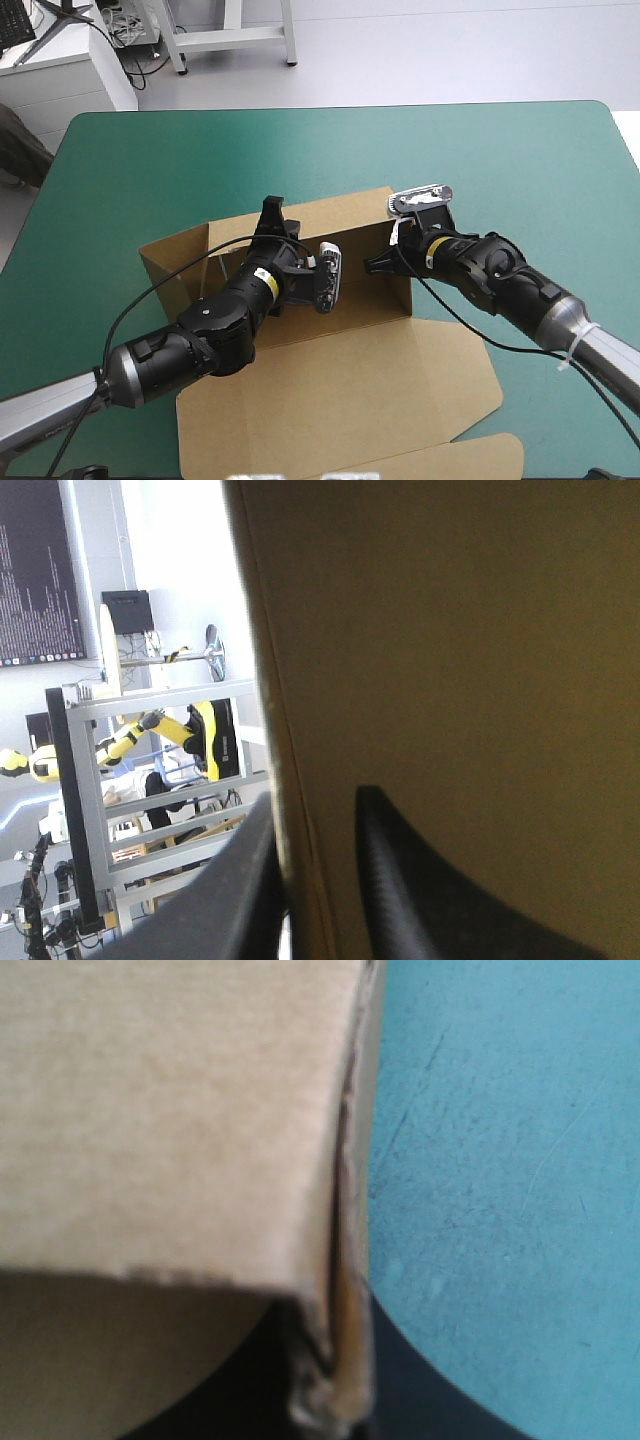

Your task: Fold the box

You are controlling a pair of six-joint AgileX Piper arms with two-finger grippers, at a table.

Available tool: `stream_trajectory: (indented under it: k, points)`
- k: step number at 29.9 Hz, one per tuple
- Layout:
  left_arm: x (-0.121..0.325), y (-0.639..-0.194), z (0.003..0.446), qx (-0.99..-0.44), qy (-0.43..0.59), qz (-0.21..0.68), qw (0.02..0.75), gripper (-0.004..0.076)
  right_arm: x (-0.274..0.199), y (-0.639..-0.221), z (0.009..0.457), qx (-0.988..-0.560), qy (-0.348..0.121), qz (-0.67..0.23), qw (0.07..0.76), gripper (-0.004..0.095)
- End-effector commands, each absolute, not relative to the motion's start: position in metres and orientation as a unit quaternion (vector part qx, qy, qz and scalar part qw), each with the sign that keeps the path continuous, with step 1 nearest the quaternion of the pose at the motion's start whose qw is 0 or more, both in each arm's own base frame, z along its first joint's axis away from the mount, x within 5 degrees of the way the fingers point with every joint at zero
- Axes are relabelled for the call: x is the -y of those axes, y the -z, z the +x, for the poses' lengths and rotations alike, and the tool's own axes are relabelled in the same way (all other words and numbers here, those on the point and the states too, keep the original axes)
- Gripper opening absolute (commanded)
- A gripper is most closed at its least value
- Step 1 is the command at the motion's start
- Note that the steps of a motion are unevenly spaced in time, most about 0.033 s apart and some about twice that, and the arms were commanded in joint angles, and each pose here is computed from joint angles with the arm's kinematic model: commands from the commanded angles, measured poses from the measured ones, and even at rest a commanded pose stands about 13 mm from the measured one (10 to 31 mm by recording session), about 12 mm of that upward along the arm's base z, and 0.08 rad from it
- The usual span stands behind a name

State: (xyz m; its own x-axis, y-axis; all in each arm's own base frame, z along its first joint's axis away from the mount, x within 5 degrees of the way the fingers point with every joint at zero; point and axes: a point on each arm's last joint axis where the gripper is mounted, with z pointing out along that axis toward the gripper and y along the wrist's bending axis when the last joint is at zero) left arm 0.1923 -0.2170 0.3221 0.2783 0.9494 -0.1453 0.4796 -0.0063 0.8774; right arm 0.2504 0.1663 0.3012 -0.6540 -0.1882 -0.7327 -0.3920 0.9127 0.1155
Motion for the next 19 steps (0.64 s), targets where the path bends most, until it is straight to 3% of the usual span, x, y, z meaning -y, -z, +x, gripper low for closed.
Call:
stream_trajectory:
  k: [1, 5, 19]
  points:
    - [0.213, -0.346, 0.185, -0.53, -0.246, 0.644, 0.494, 0.0293, -0.173, -0.305, 0.258, -0.888, -0.143, -0.158, 0.407, -0.0015]
    - [0.21, -0.351, 0.18, -0.538, -0.226, 0.636, 0.505, 0.0377, -0.175, -0.306, 0.265, -0.887, -0.136, -0.155, 0.413, -0.0015]
    - [0.204, -0.373, 0.157, -0.539, -0.184, 0.616, 0.544, 0.0372, -0.154, -0.311, 0.277, -0.907, -0.103, -0.114, 0.392, -0.0015]
